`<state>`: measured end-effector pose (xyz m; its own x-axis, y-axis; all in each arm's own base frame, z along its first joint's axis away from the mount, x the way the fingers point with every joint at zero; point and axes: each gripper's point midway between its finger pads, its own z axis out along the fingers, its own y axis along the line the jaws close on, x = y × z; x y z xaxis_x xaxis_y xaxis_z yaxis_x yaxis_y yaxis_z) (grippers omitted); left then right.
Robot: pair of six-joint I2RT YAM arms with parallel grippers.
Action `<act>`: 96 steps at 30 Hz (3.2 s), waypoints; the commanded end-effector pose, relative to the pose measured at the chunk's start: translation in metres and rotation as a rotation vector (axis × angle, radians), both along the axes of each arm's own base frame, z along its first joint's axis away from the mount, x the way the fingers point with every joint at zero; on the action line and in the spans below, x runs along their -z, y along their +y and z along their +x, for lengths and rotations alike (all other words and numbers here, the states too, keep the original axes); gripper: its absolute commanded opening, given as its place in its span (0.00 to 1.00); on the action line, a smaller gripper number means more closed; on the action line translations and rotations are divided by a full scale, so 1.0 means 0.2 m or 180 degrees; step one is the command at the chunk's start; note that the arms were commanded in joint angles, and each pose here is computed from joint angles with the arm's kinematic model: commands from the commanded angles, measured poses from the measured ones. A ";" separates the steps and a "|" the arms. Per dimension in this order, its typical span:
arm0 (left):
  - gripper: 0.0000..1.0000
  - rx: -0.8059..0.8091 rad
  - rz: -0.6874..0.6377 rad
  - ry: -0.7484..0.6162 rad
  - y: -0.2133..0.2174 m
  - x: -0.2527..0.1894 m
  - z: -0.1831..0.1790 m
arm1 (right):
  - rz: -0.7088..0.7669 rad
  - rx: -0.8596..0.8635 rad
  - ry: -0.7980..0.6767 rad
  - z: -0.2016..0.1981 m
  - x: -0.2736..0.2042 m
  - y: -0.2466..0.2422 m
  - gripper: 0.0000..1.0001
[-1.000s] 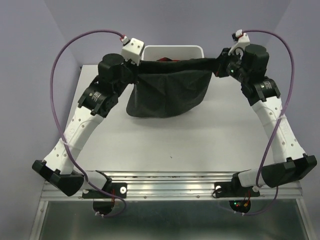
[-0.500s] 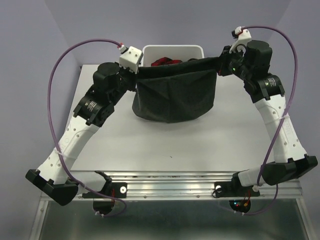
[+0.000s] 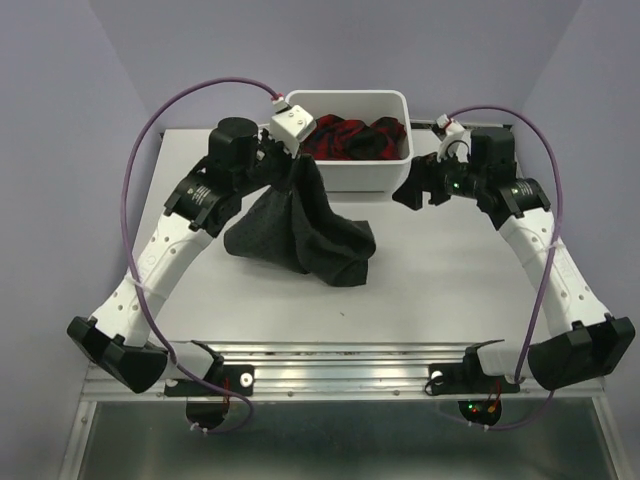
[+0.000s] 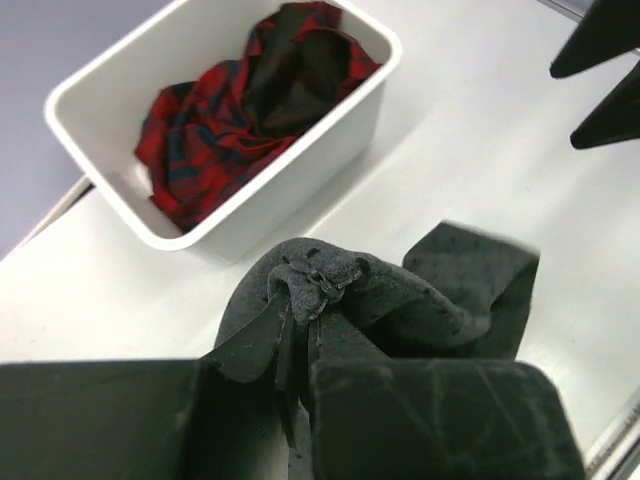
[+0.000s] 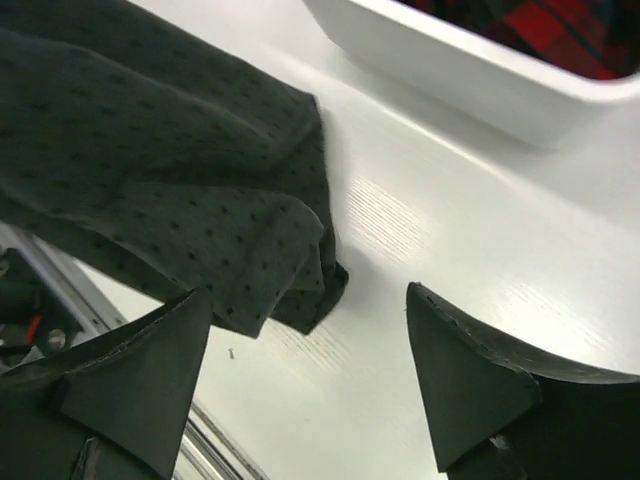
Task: Fold and stack the skirts
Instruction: Flatten the skirt out
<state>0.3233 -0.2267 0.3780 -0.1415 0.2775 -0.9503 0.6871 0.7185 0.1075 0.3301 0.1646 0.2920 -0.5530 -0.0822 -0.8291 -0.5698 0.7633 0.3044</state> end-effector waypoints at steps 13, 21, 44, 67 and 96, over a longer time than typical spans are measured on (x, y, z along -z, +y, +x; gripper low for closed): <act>0.00 0.0508 -0.0279 0.0188 -0.20 -0.04 -0.02 | 0.0827 -0.0957 -0.0553 -0.24 -0.21 0.59 0.70; 0.00 0.0606 -0.0324 0.0237 -0.24 -0.05 -0.03 | 0.0582 -0.1072 -0.0492 -0.21 0.01 0.72 0.67; 0.46 0.0193 -0.0341 0.0501 -0.07 0.08 0.01 | 0.0499 -0.0466 -0.0520 -0.02 -0.01 0.70 0.01; 0.75 -0.0616 -0.0309 0.1205 0.14 0.87 -0.25 | 0.0867 0.0236 0.0051 0.18 0.09 0.69 0.01; 0.00 -0.1634 0.0242 -0.0045 0.45 0.24 0.02 | -0.0375 0.1327 -0.0840 0.26 -0.16 -0.09 0.01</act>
